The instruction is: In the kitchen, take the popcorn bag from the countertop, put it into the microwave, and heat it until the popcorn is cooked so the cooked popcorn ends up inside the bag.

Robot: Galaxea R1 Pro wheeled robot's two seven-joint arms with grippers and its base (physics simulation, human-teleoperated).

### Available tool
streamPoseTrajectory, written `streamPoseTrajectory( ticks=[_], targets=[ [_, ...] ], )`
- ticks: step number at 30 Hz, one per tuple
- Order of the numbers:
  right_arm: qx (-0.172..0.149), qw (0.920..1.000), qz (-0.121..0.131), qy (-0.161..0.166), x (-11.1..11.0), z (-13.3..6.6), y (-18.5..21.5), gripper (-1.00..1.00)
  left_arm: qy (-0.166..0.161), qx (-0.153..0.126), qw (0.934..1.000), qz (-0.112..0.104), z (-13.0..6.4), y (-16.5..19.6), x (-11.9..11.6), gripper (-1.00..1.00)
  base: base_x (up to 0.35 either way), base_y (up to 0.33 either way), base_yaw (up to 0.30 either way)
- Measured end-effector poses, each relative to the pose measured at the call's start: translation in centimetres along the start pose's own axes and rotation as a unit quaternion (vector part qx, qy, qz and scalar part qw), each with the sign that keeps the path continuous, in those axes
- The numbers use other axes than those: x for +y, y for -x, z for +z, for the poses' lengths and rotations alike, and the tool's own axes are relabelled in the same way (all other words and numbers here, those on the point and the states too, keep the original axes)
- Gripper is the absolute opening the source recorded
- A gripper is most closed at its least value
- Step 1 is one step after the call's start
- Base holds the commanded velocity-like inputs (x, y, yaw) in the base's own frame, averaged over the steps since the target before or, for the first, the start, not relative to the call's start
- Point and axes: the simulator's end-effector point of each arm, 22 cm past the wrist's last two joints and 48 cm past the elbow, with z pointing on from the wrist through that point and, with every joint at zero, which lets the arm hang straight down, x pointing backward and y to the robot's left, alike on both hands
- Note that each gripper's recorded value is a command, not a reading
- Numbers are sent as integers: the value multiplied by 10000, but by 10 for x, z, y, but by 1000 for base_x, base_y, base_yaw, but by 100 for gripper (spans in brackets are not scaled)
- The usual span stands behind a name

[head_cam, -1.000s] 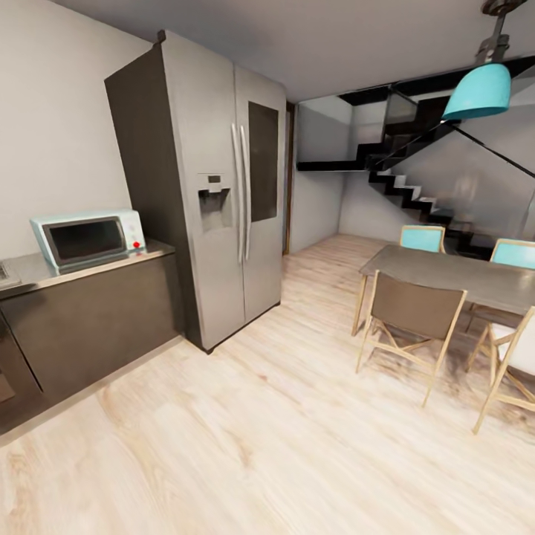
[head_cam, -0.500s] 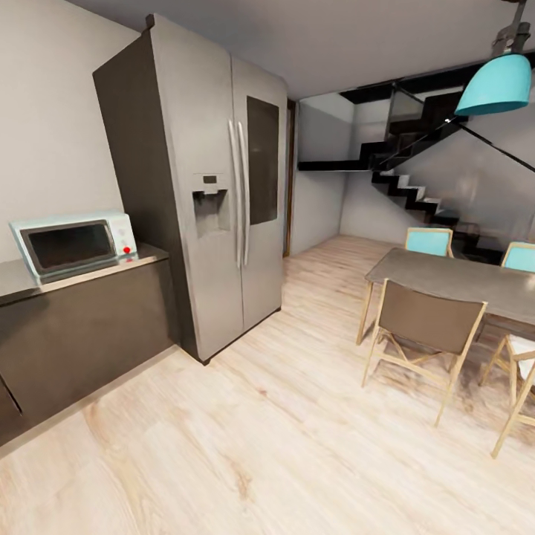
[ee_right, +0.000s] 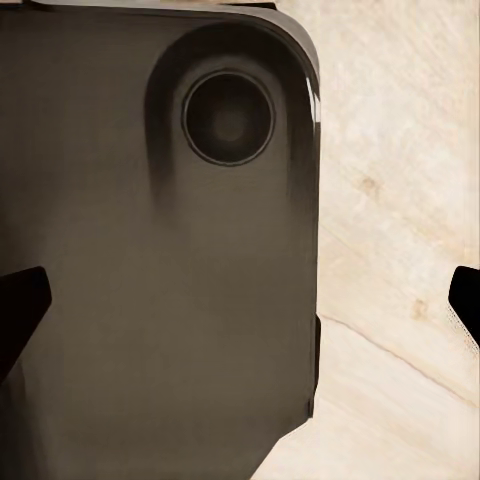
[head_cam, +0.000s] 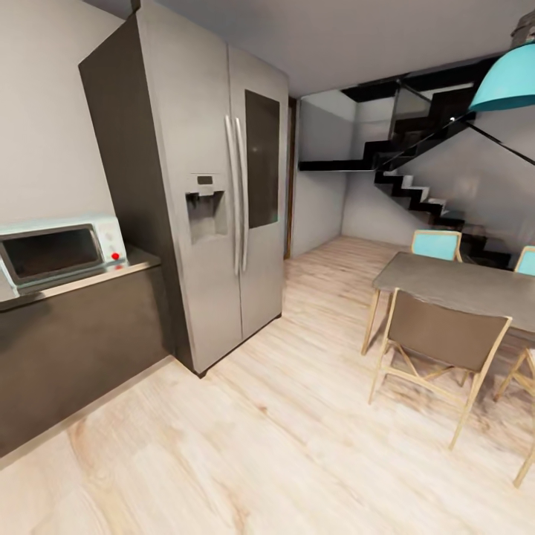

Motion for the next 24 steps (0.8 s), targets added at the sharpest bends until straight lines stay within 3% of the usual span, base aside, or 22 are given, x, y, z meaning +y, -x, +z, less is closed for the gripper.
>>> streamPoseTrajectory(
  ticks=[24],
  targets=[
    [-7,10000,-2,3,0,0,0,100,3,-10,10000,5,0,1,0,100,329,0,0]
  ],
)
